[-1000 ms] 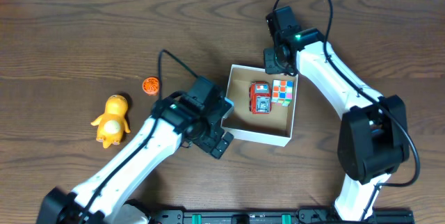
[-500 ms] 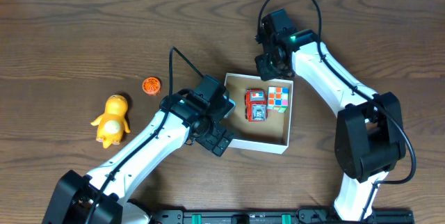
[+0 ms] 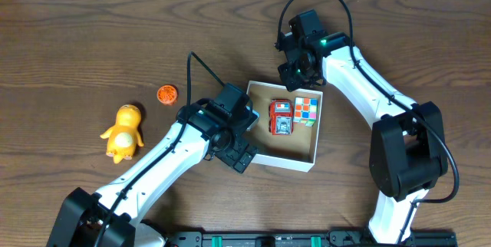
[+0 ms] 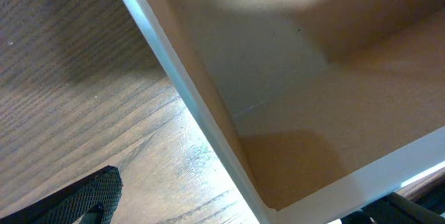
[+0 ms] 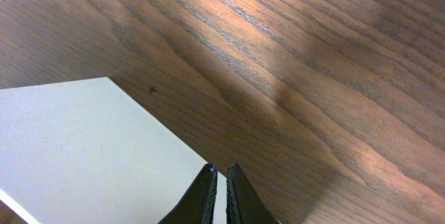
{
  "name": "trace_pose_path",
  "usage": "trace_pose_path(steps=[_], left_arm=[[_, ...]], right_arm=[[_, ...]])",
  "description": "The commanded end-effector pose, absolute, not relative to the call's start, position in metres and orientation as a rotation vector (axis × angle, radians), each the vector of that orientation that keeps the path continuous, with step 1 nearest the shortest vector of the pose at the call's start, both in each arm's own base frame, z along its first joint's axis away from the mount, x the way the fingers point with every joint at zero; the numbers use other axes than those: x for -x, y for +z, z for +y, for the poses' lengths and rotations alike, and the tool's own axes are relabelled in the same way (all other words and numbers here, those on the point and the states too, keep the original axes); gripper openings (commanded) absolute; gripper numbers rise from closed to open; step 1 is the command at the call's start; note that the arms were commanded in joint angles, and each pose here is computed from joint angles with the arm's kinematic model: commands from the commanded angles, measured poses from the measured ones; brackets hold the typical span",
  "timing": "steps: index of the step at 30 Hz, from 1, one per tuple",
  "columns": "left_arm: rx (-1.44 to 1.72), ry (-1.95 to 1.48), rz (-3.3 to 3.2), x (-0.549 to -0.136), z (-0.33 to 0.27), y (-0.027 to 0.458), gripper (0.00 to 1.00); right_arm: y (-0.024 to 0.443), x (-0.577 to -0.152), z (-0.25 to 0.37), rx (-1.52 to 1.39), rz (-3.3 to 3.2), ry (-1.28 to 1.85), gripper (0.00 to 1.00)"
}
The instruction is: Pack container
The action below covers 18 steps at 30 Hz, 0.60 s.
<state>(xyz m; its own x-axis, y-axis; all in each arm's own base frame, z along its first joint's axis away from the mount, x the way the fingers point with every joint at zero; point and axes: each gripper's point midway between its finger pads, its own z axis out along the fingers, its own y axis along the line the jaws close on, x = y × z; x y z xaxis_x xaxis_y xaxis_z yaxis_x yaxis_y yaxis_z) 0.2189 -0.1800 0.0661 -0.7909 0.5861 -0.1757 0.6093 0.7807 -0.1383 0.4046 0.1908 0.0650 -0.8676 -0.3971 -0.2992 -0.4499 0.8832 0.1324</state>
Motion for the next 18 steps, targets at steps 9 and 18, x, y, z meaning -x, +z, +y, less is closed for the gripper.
trace_pose_path(steps=[9, 18], left_arm=[[-0.799, -0.087, 2.782, -0.233, -0.155, 0.089, 0.98], [-0.628, 0.045, 2.552, -0.248, -0.127, 0.151, 0.98]], right_arm=[[0.061, -0.398, 0.219, 0.728, 2.754, 0.376, 0.14], [0.064, -0.399, 0.232, 0.761, 2.713, 0.397, 0.15]])
